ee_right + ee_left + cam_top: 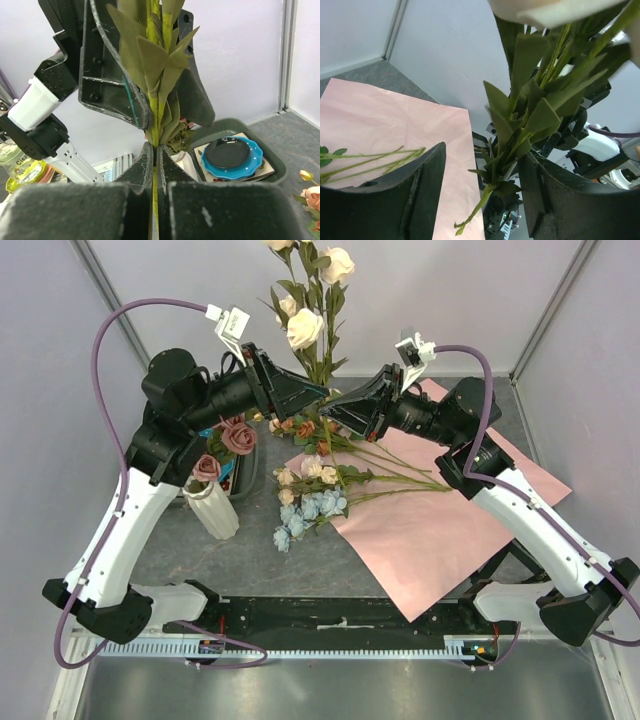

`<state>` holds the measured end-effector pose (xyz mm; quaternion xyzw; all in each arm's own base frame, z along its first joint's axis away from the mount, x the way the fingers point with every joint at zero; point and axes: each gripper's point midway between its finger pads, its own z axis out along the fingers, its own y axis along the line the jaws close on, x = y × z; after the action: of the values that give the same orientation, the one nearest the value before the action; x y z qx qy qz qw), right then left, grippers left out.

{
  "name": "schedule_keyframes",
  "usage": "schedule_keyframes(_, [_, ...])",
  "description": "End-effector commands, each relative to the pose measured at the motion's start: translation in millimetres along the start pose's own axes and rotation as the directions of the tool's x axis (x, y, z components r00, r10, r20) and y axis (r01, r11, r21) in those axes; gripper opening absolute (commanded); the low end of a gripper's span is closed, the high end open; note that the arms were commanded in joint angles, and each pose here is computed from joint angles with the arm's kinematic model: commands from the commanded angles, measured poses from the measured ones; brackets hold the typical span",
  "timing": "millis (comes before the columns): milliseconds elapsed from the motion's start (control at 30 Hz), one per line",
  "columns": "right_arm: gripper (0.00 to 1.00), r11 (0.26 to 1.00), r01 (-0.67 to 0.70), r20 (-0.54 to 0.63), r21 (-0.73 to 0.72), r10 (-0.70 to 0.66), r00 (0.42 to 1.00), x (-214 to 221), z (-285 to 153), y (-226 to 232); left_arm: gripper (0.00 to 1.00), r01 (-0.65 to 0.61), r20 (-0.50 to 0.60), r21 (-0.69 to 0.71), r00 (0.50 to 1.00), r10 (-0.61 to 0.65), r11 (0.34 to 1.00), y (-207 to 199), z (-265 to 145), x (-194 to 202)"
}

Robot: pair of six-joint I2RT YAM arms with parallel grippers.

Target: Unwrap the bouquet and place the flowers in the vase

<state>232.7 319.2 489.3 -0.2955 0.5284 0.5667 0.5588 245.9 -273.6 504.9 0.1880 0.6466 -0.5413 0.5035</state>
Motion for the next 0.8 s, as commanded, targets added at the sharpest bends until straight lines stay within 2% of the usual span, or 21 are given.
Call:
schedule_keyframes(0, [0.00, 0.993, 0.034, 0.024, -0.113, -0.032, 0.999, -9.4, 0.6, 30.9, 0.60, -0.018, 0.050, 0.065, 0.999, 0.015, 0.998, -22.9, -3.3, -21.7])
schedule_keyframes(67, [0.00, 0.991, 0.040, 0.018, -0.129, -0.038, 0.999, -6.9, 2.4, 34.8, 0.45, -0.035, 0.063, 0.075, 0.998, 0.030, 0.997, -26.8, -4.7, -25.6])
schedule_keyframes(100, [0.00, 0.990, 0.040, 0.016, -0.133, -0.038, 0.999, -6.2, 2.9, 35.7, 0.32, -0.043, 0.070, 0.073, 0.997, 0.038, 0.996, -27.3, -5.5, -26.9])
schedule_keyframes(133, [0.00, 0.990, 0.038, 0.014, -0.136, -0.036, 0.999, -5.2, 4.1, 36.6, 0.14, -0.082, 0.092, 0.074, 0.993, 0.075, 0.994, -33.1, -11.7, -31.8])
schedule_keyframes(200, [0.26, 0.993, 0.034, 0.014, -0.113, -0.033, 0.999, -4.8, 5.4, 31.7, 0.02, -0.155, 0.135, 0.023, 0.979, 0.151, 0.988, -32.2, -20.3, -40.9])
schedule_keyframes(233, [0.42, 0.995, 0.038, 0.016, -0.090, -0.037, 0.999, -5.1, 5.4, 28.3, 0.02, -0.202, 0.174, 0.006, 0.965, 0.198, 0.979, -42.8, -33.1, -51.9])
schedule_keyframes(267, [0.77, 0.998, 0.031, 0.000, -0.056, -0.031, 1.000, -0.7, 4.1, 21.9, 0.02, -0.222, 0.172, -0.032, 0.959, 0.225, 0.974, -42.3, -40.9, -53.4])
schedule_keyframes(300, [0.87, 0.997, 0.078, 0.025, -0.011, -0.078, 0.997, -7.9, 0.0, 17.8, 0.02, -0.293, 0.191, -0.097, 0.932, 0.307, 0.951, -38.7, -48.4, -63.4])
schedule_keyframes(333, [0.93, 0.995, 0.095, 0.031, 0.024, -0.096, 0.995, -9.2, -2.7, 13.7, 0.02, -0.339, 0.223, -0.128, 0.906, 0.360, 0.932, -51.9, -62.9, -79.4])
schedule_keyframes(367, [0.98, 0.993, 0.102, 0.025, 0.066, -0.104, 0.994, -5.9, -7.3, 7.4, 0.02, -0.347, 0.194, -0.183, 0.904, 0.380, 0.920, -47.7, -72.4, -79.2])
schedule_keyframes(400, [0.98, 0.984, 0.140, 0.046, 0.107, -0.146, 0.988, -13.8, -14.9, 6.4, 0.02, -0.387, 0.197, -0.290, 0.871, 0.451, 0.875, -38.6, -84.1, -92.9])
schedule_keyframes(433, [0.98, 0.972, 0.153, 0.066, 0.181, -0.167, 0.984, -19.9, -20.6, -3.6, 0.02, -0.416, 0.227, -0.340, 0.834, 0.502, 0.844, -49.2, -100.1, -111.1])
schedule_keyframes(467, [0.98, 0.962, 0.154, 0.058, 0.224, -0.171, 0.984, -16.9, -25.3, -10.5, 0.02, -0.405, 0.230, -0.447, 0.809, 0.540, 0.797, -39.4, -114.4, -124.7])
schedule_keyframes(500, [0.98, 0.951, 0.179, 0.064, 0.254, -0.201, 0.978, -22.3, -31.4, -11.9, 0.02, -0.439, 0.171, -0.524, 0.786, 0.595, 0.730, -29.0, -127.0, -127.2])
schedule_keyframes(533, [0.98, 0.936, 0.181, 0.066, 0.302, -0.210, 0.976, -24.2, -35.2, -19.5, 0.02, -0.435, 0.179, -0.588, 0.753, 0.634, 0.683, -33.2, -145.3, -142.0])
schedule_keyframes(567, [0.98, 0.930, 0.180, 0.048, 0.320, -0.206, 0.977, -18.8, -36.9, -23.8, 0.02, -0.373, 0.173, -0.695, 0.743, 0.647, 0.615, -22.5, -167.9, -153.3])
schedule_keyframes(600, [0.98, 0.925, 0.190, 0.036, 0.329, -0.214, 0.976, -17.3, -38.5, -26.3, 0.02, -0.395, 0.118, -0.746, 0.714, 0.690, 0.536, -18.8, -183.1, -158.0])
schedule_keyframes(700, [0.98, 0.917, 0.198, -0.016, 0.346, -0.205, 0.979, -4.0, -37.7, -36.4, 0.02, -0.327, 0.108, -0.851, 0.656, 0.747, 0.410, -28.5, -233.2, -176.0])
schedule_keyframes(767, [0.98, 0.919, 0.192, -0.034, 0.346, -0.192, 0.981, 4.0, -36.8, -39.7, 0.02, -0.282, 0.069, -0.903, 0.649, 0.757, 0.325, -20.4, -256.5, -173.8])
